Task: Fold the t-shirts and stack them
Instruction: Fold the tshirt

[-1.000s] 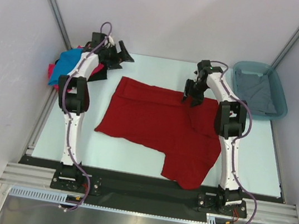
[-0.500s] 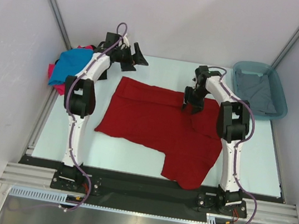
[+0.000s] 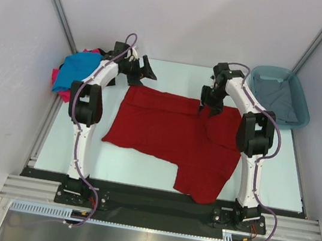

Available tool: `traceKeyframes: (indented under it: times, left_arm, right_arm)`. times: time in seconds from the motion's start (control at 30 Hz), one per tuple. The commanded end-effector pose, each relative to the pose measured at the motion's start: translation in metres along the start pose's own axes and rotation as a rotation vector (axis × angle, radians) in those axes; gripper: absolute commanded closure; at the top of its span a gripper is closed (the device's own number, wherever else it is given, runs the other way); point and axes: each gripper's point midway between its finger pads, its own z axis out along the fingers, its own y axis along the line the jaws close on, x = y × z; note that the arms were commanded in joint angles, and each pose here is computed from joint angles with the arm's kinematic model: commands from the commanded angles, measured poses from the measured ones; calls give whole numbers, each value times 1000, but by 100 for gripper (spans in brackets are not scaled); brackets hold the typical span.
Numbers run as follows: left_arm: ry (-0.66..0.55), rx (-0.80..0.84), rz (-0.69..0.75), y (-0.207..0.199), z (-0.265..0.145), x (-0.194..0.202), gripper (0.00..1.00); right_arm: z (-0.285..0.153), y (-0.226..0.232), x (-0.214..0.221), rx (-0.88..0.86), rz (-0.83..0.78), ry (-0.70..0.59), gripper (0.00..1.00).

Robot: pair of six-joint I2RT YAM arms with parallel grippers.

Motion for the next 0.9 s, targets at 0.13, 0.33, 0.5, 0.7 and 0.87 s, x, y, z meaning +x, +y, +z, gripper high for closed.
traceKeyframes:
  times: [0.13, 0.33, 0.5, 0.7, 0.87]
  left_arm:
    - [-2, -7, 51, -16, -7, 2, 0]
    - [66, -61, 2, 8, 7, 22, 0]
    - [111, -160, 11, 36, 13, 38, 0]
    - [116, -245, 24, 60, 26, 36, 0]
    - [89, -302, 38, 78, 37, 26, 0]
  right_arm:
    - [-62, 22, -33, -24, -35, -166, 40]
    - [-82, 24, -43, -26, -30, -211, 40]
    - [-97, 22, -47, -29, -17, -240, 39]
    - [-109, 15, -44, -18, -11, -243, 40]
    - [-118, 13, -38, -6, -13, -240, 39]
